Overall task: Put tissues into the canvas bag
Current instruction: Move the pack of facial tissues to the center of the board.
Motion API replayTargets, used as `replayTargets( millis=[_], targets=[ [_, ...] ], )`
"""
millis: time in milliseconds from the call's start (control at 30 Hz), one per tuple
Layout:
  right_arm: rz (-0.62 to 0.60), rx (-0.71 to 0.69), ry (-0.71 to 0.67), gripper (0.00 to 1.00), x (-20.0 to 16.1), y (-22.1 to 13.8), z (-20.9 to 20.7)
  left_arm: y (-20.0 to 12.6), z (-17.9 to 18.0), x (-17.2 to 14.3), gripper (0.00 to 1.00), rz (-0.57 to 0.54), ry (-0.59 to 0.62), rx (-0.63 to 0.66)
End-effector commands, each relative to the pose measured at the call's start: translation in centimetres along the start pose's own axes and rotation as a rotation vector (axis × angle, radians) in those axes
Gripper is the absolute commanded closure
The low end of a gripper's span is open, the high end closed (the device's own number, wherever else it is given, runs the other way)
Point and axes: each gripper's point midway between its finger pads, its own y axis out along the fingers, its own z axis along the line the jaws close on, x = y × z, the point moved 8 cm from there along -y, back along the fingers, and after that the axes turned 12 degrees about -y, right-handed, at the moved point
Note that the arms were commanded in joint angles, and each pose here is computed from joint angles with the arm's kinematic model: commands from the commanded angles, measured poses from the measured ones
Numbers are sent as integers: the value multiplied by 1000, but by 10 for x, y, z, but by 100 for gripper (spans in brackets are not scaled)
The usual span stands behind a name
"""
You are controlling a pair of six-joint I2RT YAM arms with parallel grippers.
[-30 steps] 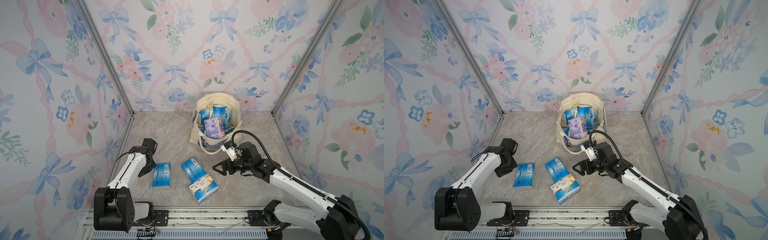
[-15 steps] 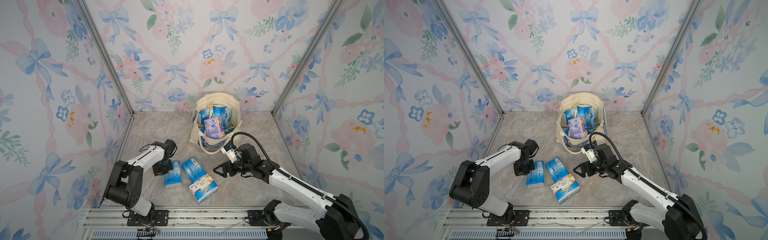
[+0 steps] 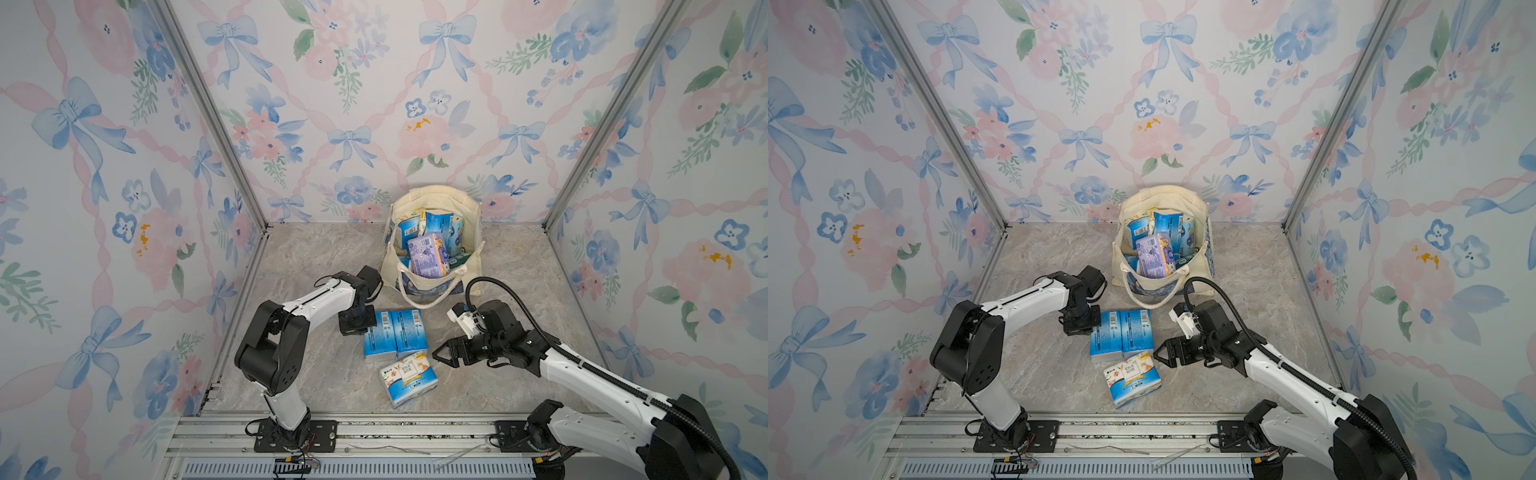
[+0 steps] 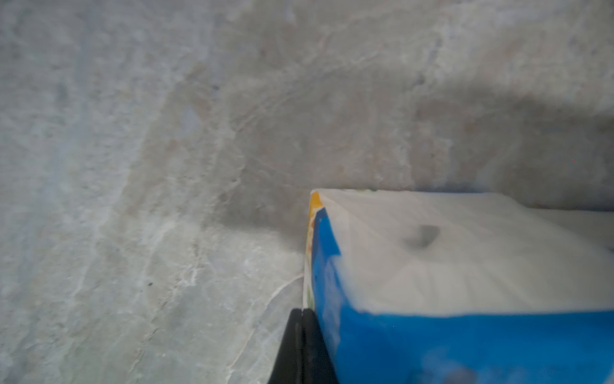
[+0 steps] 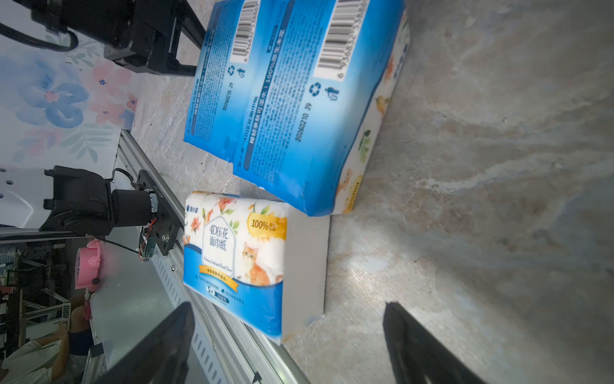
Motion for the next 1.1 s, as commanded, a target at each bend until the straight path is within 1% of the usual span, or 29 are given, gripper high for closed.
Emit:
replayTargets(
  millis=[0,67,233,333,400,600,633,867,967,1067],
  targets=[
    [7,15,48,9,-8,-4,0,1,-23,0,100,20,72,-68],
    [11,16,62,8,-12,-4,0,-2,-25,2,100,6,88,-69],
    [1,-4,88,8,-15,-6,-2,-18,-17,5,100,-68,131,-69],
    [-37,-38,102,6,-13,-5,-7,-26,-14,5,100,-126,158,-57],
    [-70,-32,127,6,-9,-2,-12,-27,-13,6,100,-147,167,-44],
    [-71,-39,199,1,-11,10,-25,-12,-22,3,100,-122,209,-47],
    [-72,-41,238,1,-12,11,-27,-8,-25,3,100,-116,217,-55],
    [-107,-21,332,0,-17,16,-45,6,-58,-5,100,-56,296,-146],
    [-114,-18,366,1,-19,17,-52,3,-64,-7,100,-46,324,-167],
    [-116,-14,376,1,-21,17,-55,-9,-55,-4,100,-89,313,-150]
  ],
)
